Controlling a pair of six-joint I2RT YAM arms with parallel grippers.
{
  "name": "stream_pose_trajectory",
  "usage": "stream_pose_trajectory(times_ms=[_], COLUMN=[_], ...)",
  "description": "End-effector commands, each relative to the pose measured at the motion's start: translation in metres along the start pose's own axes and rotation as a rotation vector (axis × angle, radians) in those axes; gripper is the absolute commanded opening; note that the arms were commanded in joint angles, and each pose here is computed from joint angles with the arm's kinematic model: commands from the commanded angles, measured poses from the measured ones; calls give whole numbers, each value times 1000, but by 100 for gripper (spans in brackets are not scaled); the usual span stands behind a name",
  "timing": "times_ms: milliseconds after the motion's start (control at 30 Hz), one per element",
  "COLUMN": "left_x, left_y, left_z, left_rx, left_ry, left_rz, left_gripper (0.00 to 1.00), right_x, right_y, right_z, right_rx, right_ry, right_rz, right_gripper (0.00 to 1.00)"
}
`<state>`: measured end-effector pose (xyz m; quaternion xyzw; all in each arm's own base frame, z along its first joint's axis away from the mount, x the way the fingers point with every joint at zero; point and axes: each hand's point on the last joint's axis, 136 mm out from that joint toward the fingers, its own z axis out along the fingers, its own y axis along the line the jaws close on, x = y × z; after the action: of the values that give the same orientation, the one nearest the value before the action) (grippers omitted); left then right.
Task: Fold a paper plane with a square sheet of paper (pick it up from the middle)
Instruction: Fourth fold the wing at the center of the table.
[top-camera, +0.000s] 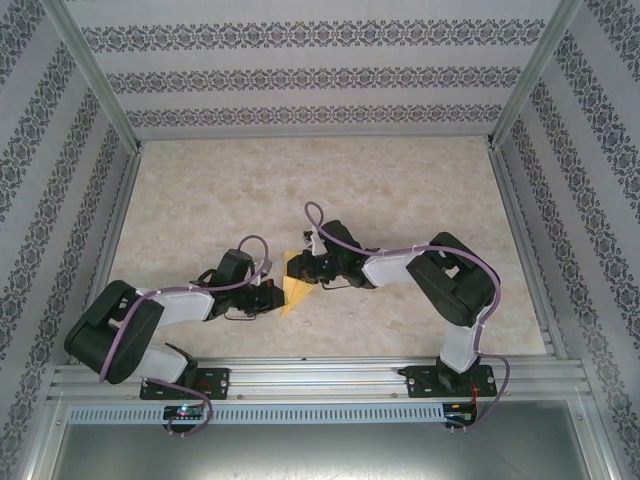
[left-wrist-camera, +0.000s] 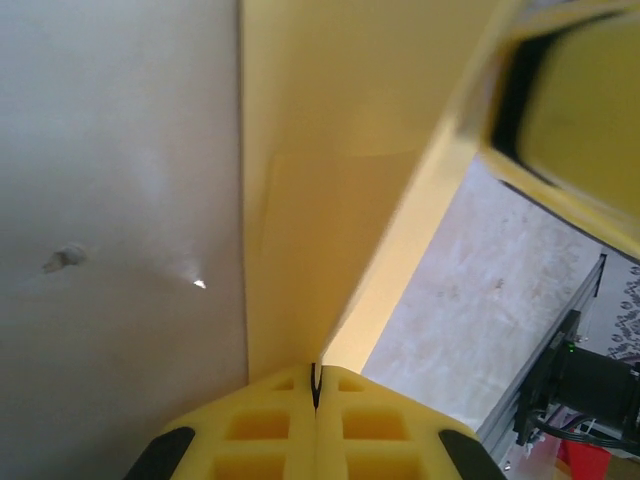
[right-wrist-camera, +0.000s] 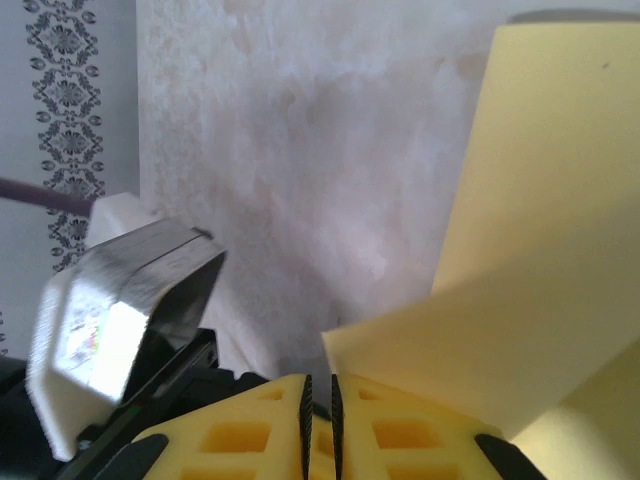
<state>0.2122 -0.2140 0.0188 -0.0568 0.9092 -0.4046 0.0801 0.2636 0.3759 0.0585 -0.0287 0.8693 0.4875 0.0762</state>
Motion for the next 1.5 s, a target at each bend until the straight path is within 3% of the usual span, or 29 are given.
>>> stream_pose_trajectory(times_ms=[0,400,667,1467], left_x=[1,0,1,5], left_y=[9,18,18,27], left_z=[5,6,8,9], left_rx=[-23,-38,-44,-90], left_ry=[38,-5,18,42], left_rz=[-20,-99,-100,-141], left_gripper=[0,0,0,0], right_x=[3,-3,1,-4], right_y=[-4,-27,-3,-43], right_z=[3,-18,-7,10], right_rx=[22,104,48,117], right_ry=[4,-76,-21,-1], right_rz=[-9,20,-25,45], right_gripper=[17,15,14,13])
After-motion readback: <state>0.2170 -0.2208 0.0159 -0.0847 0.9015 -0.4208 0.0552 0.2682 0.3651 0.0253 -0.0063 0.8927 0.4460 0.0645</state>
